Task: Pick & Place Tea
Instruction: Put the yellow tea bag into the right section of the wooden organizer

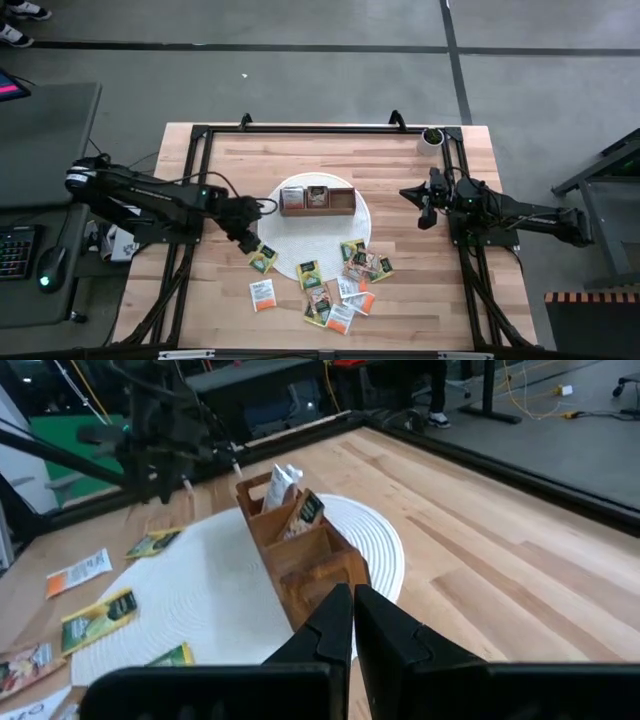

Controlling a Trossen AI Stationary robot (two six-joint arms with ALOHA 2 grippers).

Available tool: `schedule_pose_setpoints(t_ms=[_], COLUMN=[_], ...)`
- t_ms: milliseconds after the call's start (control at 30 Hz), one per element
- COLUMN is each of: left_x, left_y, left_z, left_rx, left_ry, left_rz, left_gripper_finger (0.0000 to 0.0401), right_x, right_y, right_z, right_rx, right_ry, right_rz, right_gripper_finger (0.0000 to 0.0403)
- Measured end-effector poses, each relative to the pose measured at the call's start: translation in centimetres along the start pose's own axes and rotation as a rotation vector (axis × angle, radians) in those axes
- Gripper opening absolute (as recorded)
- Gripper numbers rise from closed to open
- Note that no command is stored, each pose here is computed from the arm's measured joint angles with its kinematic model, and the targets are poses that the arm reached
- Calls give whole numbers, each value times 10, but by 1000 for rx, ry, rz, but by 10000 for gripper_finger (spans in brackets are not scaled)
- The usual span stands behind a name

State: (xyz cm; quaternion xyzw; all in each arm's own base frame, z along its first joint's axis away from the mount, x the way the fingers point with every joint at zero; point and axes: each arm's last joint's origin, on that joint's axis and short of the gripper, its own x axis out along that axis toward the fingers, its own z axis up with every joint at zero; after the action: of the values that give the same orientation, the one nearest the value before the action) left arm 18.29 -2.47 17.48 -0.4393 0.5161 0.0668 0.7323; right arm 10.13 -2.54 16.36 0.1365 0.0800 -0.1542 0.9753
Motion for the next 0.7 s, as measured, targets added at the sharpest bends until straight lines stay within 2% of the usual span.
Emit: schedule_pose_setpoints(t_ms=[133,333,700], left_x=[5,12,17], left_y=[9,18,23], left_z=[-8,-18,-18], left_rx=[-53,-74,-100], left_ry=[-8,18,-36], left_rz=[23,36,21], left_gripper_finger=[143,151,265], right_x=[0,1,3], right_y=[0,0,0], right_z=[-1,-1,-2], right_rx=[0,-1,-2], right_ry=[7,15,30], right_rz=[0,1,-5], right_gripper_finger=[12,12,12])
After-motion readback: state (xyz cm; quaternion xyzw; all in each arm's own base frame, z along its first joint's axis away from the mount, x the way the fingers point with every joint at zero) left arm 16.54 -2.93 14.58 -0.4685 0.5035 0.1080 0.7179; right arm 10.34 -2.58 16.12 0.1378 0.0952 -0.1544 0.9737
